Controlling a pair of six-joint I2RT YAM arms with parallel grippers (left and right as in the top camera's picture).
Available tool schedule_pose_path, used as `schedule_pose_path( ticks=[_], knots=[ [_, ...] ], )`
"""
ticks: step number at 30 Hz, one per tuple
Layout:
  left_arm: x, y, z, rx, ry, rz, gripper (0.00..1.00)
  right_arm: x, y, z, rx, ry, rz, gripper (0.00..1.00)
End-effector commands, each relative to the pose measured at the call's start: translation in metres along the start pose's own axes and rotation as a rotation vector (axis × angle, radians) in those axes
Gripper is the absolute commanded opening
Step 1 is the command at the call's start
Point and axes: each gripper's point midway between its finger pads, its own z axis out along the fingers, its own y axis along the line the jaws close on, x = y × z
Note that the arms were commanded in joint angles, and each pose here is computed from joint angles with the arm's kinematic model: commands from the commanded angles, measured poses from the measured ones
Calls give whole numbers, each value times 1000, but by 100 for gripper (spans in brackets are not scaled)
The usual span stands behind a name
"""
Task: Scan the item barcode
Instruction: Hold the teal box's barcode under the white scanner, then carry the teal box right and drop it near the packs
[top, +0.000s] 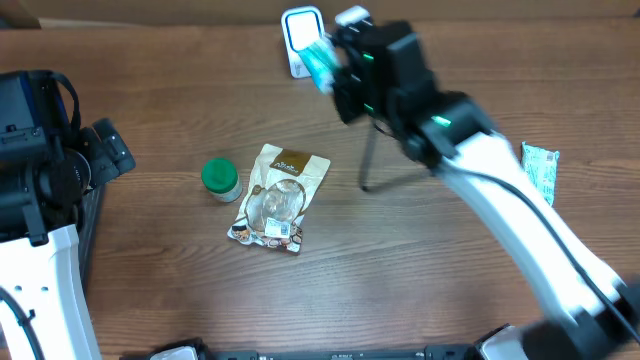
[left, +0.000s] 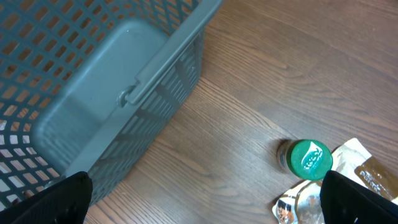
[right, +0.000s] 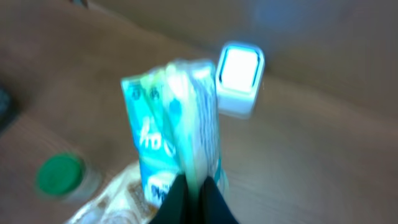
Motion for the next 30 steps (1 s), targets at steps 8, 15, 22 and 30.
schedule_pose_path(
  ticks=[8,15,22,30],
  knots=[
    [-2,4,-4,-5,-15,-26,100,171,-91,-45,271,575,615,4],
    [-2,4,-4,-5,-15,-26,100,265,-128,-14,290,652,802,4],
    [-2,4,-4,-5,-15,-26,100,295,-140,-19,284,682,898,60],
    [-2,4,-4,-5,-15,-26,99,238,-81,4,-189,549,841,70]
  ],
)
